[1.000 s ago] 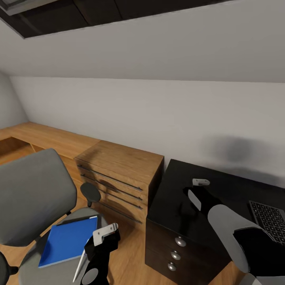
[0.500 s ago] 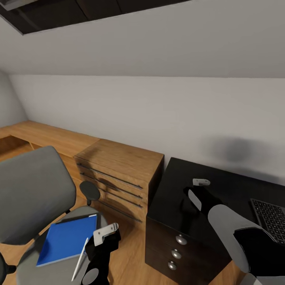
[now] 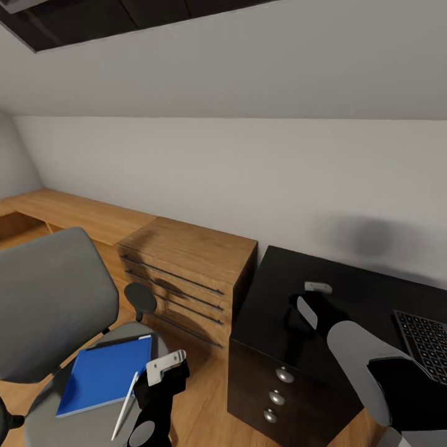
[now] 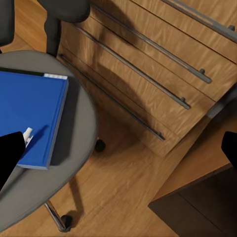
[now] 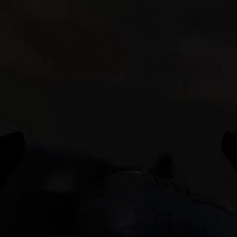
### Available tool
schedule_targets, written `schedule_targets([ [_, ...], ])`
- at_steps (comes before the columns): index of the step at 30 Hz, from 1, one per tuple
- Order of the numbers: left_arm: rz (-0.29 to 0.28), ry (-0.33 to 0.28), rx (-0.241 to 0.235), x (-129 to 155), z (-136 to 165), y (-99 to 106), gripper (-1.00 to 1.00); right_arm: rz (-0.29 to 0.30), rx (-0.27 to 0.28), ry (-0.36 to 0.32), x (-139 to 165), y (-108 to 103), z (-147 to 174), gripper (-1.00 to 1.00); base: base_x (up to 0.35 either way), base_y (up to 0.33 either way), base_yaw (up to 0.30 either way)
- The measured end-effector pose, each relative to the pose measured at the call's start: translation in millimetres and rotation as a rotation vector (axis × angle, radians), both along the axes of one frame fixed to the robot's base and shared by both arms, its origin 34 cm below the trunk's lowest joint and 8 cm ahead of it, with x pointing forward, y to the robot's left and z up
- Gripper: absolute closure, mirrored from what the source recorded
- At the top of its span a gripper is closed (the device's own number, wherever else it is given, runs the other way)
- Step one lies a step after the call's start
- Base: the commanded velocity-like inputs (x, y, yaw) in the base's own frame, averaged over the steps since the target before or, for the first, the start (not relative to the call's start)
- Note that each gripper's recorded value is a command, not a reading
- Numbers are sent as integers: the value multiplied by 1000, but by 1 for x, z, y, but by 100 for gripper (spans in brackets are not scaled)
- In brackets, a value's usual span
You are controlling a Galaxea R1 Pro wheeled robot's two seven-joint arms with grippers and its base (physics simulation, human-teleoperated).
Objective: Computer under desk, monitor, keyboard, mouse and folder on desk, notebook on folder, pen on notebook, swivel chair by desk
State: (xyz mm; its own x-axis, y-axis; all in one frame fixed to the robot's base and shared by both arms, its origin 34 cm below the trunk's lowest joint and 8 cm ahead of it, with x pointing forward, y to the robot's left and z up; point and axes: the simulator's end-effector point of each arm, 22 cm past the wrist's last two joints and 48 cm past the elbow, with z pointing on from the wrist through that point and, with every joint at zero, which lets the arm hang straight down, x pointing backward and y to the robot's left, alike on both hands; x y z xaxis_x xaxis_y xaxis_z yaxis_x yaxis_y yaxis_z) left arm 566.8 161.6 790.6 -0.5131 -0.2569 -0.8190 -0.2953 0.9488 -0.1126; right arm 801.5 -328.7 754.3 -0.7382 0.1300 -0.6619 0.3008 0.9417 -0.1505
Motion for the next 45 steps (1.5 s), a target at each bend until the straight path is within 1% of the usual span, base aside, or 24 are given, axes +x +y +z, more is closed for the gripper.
schedule_targets([
  [5,0,-1,0,0,0,0,-100,-14,15,15,-4,-1,-3,-100,0,0,0],
  [20,0,0,0,0,0,0,-100,-21,13,48,-13,-4,-14,-100,0,0,0],
  [28,2,1,2,0,0,2,-100,-33,11,50,-16,-13,-17,-100,0,0,0],
  [41,5,1,5,0,0,4,-100,-32,8,50,-16,-14,-17,-100,-10,0,0],
  [42,4,2,5,0,-1,3,-100,-29,-4,49,-16,-16,-16,-100,-135,0,0],
  [45,3,2,5,0,-1,3,-100,-29,-5,49,-16,-16,-16,-100,-77,0,0],
])
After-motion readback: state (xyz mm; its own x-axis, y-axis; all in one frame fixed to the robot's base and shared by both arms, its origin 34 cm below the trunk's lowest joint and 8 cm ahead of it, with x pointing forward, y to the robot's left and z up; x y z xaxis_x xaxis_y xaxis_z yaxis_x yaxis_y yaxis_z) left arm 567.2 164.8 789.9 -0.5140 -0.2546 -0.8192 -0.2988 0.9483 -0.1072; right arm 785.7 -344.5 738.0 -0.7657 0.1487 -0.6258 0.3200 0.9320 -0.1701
